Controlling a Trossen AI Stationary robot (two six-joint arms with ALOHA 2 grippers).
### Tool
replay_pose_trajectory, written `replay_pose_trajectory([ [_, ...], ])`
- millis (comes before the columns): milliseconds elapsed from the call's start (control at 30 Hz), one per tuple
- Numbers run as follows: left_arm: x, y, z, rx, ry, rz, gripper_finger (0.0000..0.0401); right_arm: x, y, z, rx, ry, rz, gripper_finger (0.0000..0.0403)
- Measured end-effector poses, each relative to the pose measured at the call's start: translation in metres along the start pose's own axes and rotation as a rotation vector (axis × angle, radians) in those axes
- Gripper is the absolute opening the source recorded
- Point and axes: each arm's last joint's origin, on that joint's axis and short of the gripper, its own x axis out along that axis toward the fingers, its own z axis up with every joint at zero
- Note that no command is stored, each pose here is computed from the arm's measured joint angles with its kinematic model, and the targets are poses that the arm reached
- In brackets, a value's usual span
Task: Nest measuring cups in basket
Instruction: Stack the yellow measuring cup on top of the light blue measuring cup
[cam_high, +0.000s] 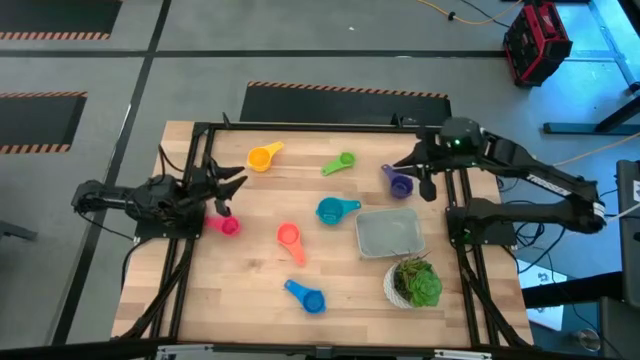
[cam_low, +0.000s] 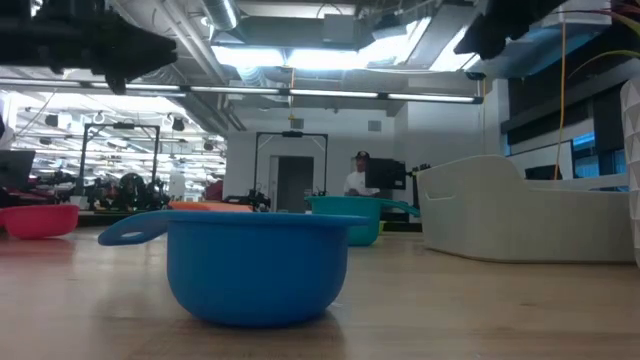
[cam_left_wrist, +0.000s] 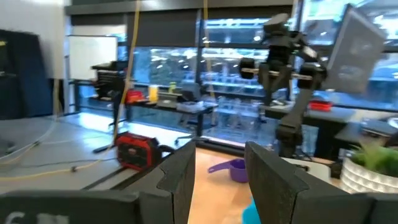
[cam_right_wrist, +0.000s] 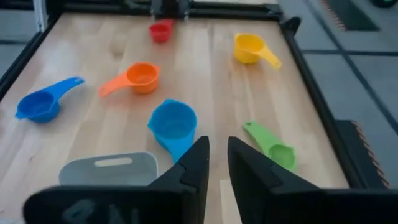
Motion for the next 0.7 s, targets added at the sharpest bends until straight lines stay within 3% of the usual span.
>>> replay_pose_trajectory([
  [300,0.036,-0.005,0.043,-0.003,0.094,0.140,0.0133,0.006,-0.002,-0.016,0.054,0.005,-0.021,0.0065],
  [567,0.084,0.008,0.061,-0.081,0.373,0.394,0.0133,0.009,-0.003,-0.016,0.055,0.006,-0.020,0.0065],
  [700,0.107,0.022,0.061,-0.133,0.532,0.470,0.0133,0.009,-0.003,-0.017,0.055,0.007,-0.020,0.0065],
])
